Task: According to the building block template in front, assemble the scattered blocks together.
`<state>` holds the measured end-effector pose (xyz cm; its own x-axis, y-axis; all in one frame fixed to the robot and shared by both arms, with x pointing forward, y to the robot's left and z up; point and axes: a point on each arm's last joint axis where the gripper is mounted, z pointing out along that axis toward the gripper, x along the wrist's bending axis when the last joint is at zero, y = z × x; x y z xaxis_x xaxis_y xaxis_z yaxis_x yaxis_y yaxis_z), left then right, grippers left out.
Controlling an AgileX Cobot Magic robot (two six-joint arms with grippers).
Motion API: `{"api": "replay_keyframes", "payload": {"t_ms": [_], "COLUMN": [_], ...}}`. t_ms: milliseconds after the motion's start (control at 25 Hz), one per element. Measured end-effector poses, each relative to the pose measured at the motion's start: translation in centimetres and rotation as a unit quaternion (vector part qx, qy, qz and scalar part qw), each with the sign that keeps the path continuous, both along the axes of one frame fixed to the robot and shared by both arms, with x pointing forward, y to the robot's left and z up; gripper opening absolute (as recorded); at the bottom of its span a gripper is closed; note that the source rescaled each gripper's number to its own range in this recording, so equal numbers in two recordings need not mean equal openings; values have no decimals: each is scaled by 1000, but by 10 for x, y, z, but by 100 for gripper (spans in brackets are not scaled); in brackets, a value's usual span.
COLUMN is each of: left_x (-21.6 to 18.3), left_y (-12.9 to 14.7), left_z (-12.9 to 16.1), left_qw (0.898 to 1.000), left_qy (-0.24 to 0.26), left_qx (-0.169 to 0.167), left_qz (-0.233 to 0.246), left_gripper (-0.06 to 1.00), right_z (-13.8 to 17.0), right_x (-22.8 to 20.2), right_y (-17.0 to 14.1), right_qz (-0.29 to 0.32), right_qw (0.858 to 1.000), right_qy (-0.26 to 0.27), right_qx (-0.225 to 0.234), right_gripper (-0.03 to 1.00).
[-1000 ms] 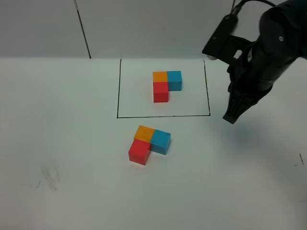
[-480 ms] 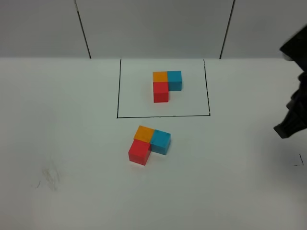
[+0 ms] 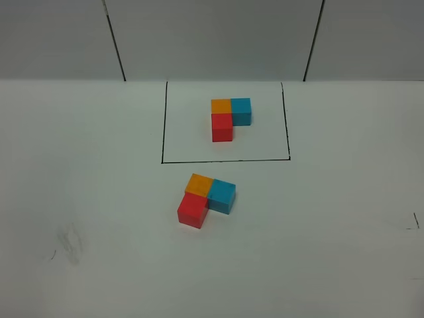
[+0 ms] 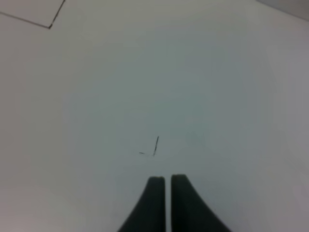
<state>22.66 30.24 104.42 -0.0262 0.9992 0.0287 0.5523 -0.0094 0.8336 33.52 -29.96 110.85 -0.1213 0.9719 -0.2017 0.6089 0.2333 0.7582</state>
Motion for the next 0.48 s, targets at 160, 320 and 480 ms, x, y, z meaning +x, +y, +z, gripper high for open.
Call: {"api": "replay_keyframes", "payload": {"t_ms": [160, 320, 480], "left_x": [0, 0, 0], "left_y": [0, 0, 0], "left_z": [0, 0, 0], "left_qw": [1000, 1000, 1000], "left_qy": [0, 0, 0], "left_qx": [0, 0, 0], "left_qz": [0, 0, 0], "left_gripper": [0, 0, 0], "right_z": [-2, -6, -17], "right_x": [-46, -85, -114], "right_y": [-4, -7, -9], "right_qz": [-28, -45, -59], "right_qw": [998, 994, 990], "right_qy": [-43, -74, -94], "right_qx": [35, 62, 85], "right_gripper": [0, 0, 0]}}
